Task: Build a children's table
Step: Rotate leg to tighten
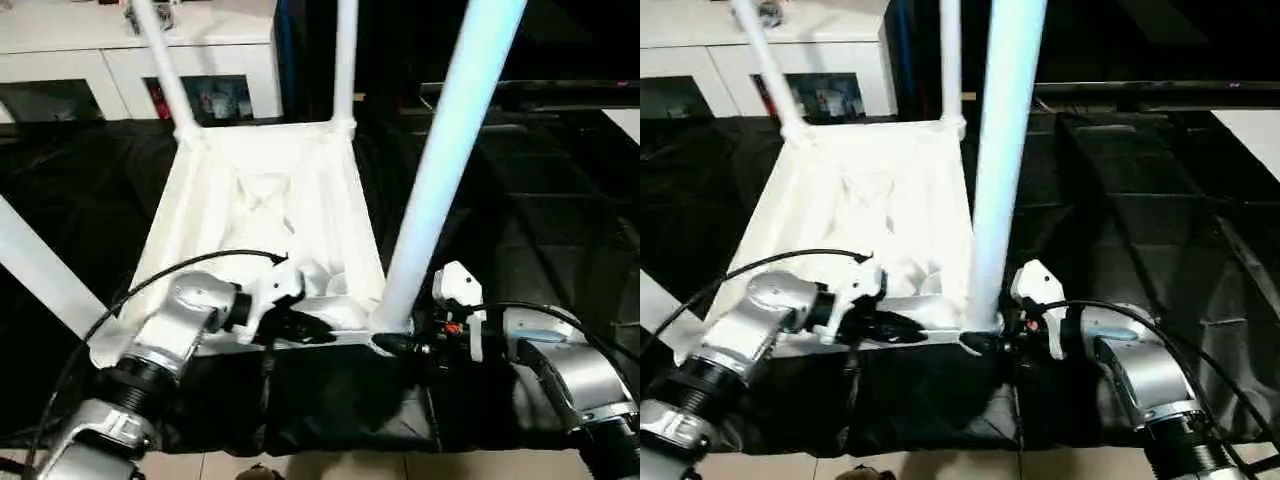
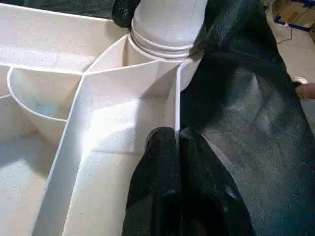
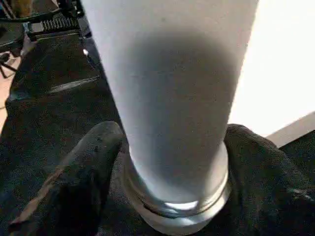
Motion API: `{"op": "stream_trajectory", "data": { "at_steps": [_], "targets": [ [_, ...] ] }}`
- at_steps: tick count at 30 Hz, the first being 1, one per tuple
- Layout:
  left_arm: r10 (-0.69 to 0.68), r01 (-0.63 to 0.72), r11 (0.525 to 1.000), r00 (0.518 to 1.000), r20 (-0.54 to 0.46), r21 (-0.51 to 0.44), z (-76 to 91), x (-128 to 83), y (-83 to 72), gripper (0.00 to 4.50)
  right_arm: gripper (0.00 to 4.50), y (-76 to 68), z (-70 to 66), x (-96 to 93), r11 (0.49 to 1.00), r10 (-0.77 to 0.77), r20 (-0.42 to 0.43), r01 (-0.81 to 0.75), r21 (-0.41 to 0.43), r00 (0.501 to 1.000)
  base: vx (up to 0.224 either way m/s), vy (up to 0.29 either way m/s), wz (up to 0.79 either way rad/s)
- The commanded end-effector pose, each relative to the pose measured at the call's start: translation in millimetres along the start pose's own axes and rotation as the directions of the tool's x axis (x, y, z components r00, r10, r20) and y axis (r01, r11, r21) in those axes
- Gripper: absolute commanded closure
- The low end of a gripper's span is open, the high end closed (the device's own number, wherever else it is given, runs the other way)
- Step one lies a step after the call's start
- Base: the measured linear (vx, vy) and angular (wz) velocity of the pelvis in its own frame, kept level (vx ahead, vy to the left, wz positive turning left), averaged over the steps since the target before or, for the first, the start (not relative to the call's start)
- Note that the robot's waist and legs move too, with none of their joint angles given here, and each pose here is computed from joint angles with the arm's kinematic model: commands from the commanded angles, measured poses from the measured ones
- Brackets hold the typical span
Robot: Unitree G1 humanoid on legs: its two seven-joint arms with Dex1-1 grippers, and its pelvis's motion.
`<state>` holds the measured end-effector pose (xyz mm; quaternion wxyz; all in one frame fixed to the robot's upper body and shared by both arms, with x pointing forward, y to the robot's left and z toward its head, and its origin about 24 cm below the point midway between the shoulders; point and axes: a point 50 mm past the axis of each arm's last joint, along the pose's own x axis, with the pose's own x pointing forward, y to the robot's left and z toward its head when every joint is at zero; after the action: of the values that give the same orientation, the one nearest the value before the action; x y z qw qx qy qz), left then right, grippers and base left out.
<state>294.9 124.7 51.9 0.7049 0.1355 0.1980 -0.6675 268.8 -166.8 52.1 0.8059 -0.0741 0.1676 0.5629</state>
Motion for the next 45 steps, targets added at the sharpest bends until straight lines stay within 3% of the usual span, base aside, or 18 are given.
{"op": "stream_trajectory", "data": {
  "at_steps": [1, 11, 18, 21, 24, 27, 31, 35, 37, 38, 40, 45],
  "targets": [
    [-0.022, 0.02, 0.997, 0.999, 0.036, 0.07, 17.5, -5, 3.5, 4.5, 1.28, -0.2, -1.3, -0.1, 1.0, 0.019, -0.004, -0.019, 0.006, 1.0, 0.0, 0.0, 0.0],
    [-0.026, 0.023, 0.998, 0.999, 0.036, 0.062, 14.5, -4, 1.2, 4.5, 1.84, 6.7, -4.2, 6.6, 0.998, 0.063, -0.004, -0.063, 0.012, 0.998, 0.0, 0.0, 0.0],
    [0.02, -0.025, 0.997, 0.998, 0.064, 0.075, 16.5, -1, 3.3, 4.5, 1.86, 15.8, -7.9, 16.4, 0.997, 0.074, 0.004, -0.074, 0.02, 0.997, 0.0, 0.0, 0.0],
    [0.103, -0.11, 0.992, 0.99, 0.096, 0.069, 21.0, 4, 7.6, 4.5, 1.86, 13.2, -11.8, 28.0, 0.998, -0.044, 0.016, 0.043, 0.04, 0.999, 0.0, 0.0, 0.0],
    [0.167, -0.176, 0.982, 0.978, 0.129, 0.069, 27.3, 16, 7.7, 4.5, 1.86, 6.8, -17.3, 43.5, 0.971, -0.222, 0.011, 0.22, 0.09, 0.975, 0.0, 0.0, 0.0],
    [0.189, -0.2, 0.978, 0.97, 0.151, 0.063, 31.2, 25, 5.8, 4.5, 1.86, 4.8, -18.8, 53.6, 0.947, -0.301, 0.011, 0.297, 0.122, 0.954, 0.0, 0.0, 0.0],
    [0.263, -0.275, 0.961, 0.94, 0.217, 0.027, 45.3, 50, -0.1, 4.5, 1.86, 2.4, -12.8, 86.0, 0.865, -0.459, 0.014, 0.443, 0.234, 0.888, 0.0, 0.0, 0.0],
    [0.255, -0.269, 0.963, 0.936, 0.244, 0.024, 52.5, 62, -7.6, 4.5, 1.86, -0.3, -1.2, 102.9, 0.842, -0.506, 0.024, 0.488, 0.23, 0.862, 0.0, 0.0, 0.0],
    [0.246, -0.26, 0.965, 0.939, 0.239, 0.03, 51.7, 63, -9.4, 4.5, 1.86, 0.5, 4.8, 104.7, 0.856, -0.487, 0.063, 0.463, 0.228, 0.871, 0.0, 0.0, 0.0],
    [0.244, -0.258, 0.966, 0.94, 0.237, 0.031, 51.2, 63, -9.6, 4.5, 1.51, 0.4, 5.5, 104.3, 0.859, -0.484, 0.069, 0.459, 0.226, 0.872, 0.0, 0.0, 0.0],
    [0.24, -0.254, 0.967, 0.943, 0.233, 0.034, 50.3, 63, -9.9, 4.5, 1.28, 0.4, 7.0, 103.4, 0.864, -0.478, 0.079, 0.452, 0.222, 0.875, 0.0, 0.0, 0.0],
    [0.205, -0.215, 0.976, 0.961, 0.185, 0.037, 39.1, 51, -9.6, 4.5, 0.94, -3.2, 1.2, 74.1, 0.904, -0.419, 0.073, 0.407, 0.132, 0.905, 0.0, 0.0, 0.0]
  ]
}}
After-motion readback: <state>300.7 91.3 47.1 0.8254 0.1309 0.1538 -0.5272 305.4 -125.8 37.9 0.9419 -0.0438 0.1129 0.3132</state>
